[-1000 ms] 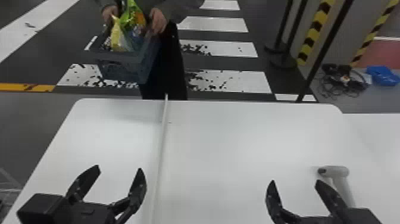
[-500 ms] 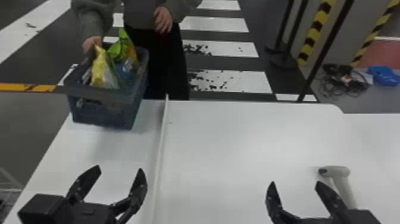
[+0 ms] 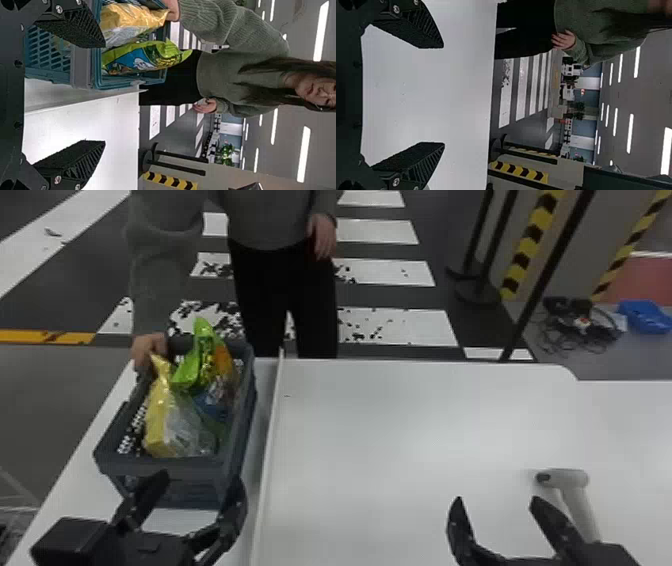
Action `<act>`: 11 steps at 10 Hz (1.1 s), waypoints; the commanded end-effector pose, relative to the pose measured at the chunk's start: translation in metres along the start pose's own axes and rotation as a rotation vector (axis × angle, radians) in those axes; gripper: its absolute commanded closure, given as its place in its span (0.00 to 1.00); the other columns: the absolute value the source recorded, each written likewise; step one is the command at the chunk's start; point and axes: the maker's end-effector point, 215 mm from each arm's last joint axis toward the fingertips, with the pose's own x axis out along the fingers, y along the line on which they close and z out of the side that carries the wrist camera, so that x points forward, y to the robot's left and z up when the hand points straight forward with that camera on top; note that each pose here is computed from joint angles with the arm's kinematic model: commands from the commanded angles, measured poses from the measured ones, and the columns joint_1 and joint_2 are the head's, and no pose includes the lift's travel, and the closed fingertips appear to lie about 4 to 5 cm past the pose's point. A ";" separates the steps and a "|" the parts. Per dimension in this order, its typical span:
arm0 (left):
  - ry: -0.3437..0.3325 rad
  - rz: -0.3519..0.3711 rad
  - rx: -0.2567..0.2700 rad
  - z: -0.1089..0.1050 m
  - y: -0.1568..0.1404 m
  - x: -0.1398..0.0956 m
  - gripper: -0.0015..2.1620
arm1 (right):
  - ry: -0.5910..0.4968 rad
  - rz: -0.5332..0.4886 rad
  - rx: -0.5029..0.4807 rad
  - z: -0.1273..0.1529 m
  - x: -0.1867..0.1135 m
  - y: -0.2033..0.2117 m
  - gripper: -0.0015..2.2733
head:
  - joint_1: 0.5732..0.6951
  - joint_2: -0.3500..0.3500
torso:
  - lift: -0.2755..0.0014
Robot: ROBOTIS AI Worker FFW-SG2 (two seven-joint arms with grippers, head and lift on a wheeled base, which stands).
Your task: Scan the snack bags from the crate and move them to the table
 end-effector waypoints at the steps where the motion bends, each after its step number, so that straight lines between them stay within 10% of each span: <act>1: -0.001 0.000 0.000 0.000 0.000 0.000 0.07 | -0.001 0.000 0.000 0.000 -0.001 0.000 0.05 | 1.00 0.45 | 0.65; 11: -0.036 0.021 0.013 0.018 0.015 0.002 0.06 | -0.004 0.002 -0.002 0.002 -0.001 0.000 0.05 | 1.00 0.47 | 0.65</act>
